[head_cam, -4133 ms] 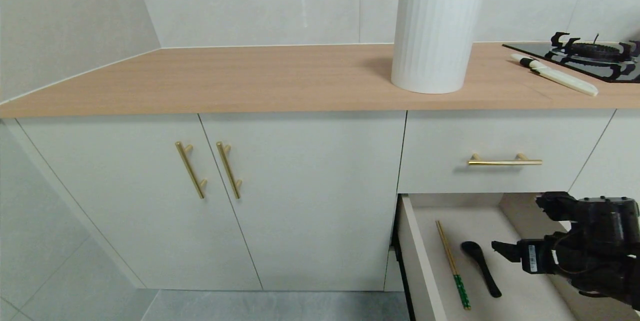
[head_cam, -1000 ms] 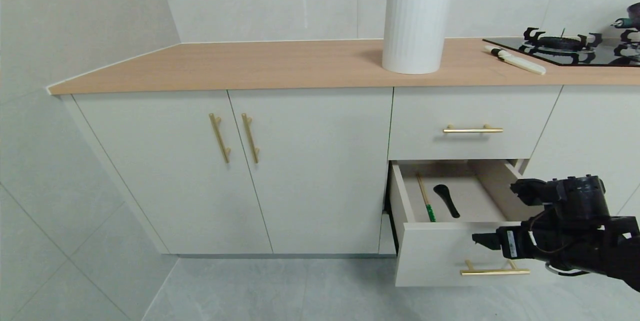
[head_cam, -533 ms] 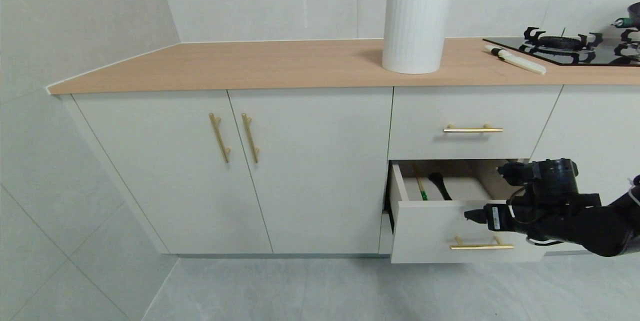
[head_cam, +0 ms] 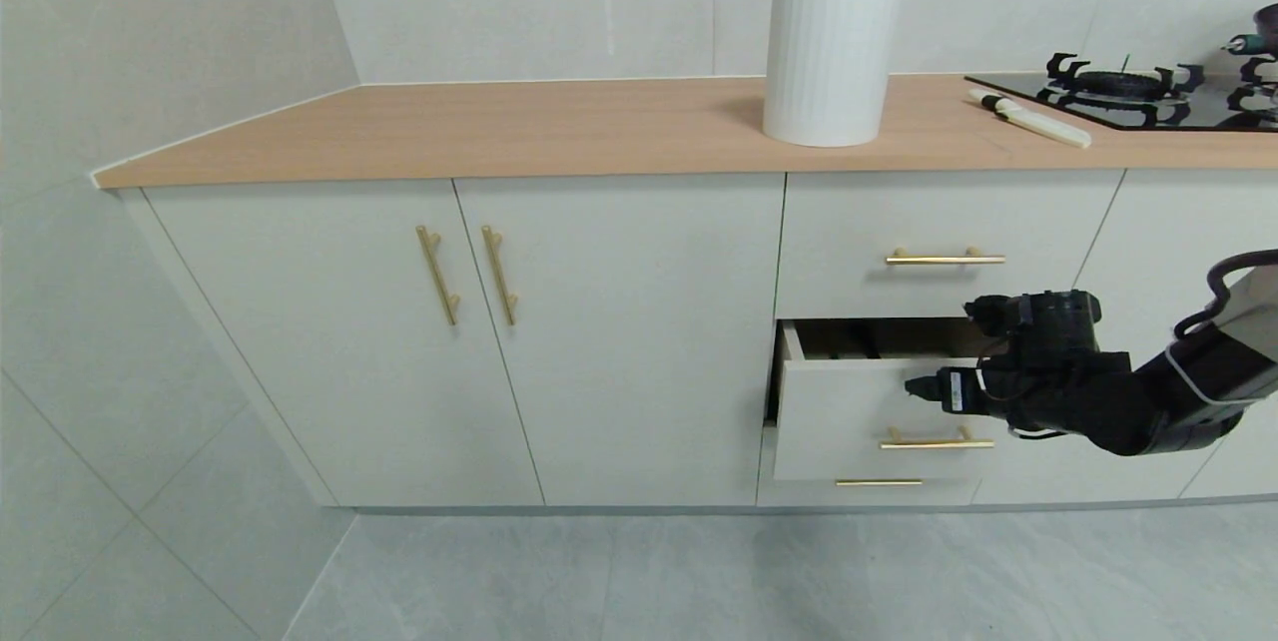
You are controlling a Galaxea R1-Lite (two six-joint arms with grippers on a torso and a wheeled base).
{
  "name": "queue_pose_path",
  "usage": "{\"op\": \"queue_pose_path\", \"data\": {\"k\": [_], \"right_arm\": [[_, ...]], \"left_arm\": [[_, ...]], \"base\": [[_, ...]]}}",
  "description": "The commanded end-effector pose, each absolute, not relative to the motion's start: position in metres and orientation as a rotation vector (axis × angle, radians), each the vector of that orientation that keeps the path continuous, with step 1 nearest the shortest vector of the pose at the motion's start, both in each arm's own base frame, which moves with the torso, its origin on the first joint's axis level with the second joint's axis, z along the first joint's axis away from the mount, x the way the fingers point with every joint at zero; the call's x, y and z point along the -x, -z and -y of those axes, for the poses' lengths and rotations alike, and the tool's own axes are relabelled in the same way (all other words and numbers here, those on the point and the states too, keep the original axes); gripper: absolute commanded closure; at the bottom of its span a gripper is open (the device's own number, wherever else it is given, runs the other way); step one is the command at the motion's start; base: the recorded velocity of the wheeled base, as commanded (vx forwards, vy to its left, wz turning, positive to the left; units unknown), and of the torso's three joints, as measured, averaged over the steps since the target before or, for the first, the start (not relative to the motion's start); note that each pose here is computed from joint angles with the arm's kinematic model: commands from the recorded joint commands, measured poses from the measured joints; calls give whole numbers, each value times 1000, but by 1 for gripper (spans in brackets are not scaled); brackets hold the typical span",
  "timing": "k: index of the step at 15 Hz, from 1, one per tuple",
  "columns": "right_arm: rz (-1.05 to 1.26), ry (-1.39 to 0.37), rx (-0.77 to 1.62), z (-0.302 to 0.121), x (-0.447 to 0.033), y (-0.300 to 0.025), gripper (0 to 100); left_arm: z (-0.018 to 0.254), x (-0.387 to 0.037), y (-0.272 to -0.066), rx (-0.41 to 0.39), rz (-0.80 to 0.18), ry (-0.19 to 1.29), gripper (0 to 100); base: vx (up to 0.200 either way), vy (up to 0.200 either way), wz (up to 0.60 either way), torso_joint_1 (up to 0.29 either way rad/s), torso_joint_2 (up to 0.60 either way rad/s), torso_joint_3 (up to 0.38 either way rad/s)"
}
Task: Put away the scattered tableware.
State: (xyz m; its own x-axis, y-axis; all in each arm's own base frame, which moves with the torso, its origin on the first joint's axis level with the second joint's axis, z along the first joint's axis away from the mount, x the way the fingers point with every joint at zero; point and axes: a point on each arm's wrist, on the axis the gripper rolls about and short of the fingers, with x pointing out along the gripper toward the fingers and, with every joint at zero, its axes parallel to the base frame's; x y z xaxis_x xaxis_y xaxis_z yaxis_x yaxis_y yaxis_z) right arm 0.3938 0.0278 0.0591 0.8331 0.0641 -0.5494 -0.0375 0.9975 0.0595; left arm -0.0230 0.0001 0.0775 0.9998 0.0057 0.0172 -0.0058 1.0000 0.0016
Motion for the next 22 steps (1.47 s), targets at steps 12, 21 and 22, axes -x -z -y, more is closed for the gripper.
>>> {"op": "queue_pose_path", "data": {"k": [12, 21, 22], "right_arm": [[-460, 17, -56, -14, -459, -50, 0], [-369, 87, -105, -15, -476, -45, 0], [-361, 86, -105, -16, -477, -44, 0]], "left_arm": [[0, 23, -77, -1, 17, -6, 0], [0, 23, -77, -1, 17, -6, 0], [0, 23, -77, -1, 17, -6, 0]], "base": [[0, 0, 0, 0, 0, 0], [0, 0, 0, 0, 0, 0], [0, 0, 0, 0, 0, 0]]}}
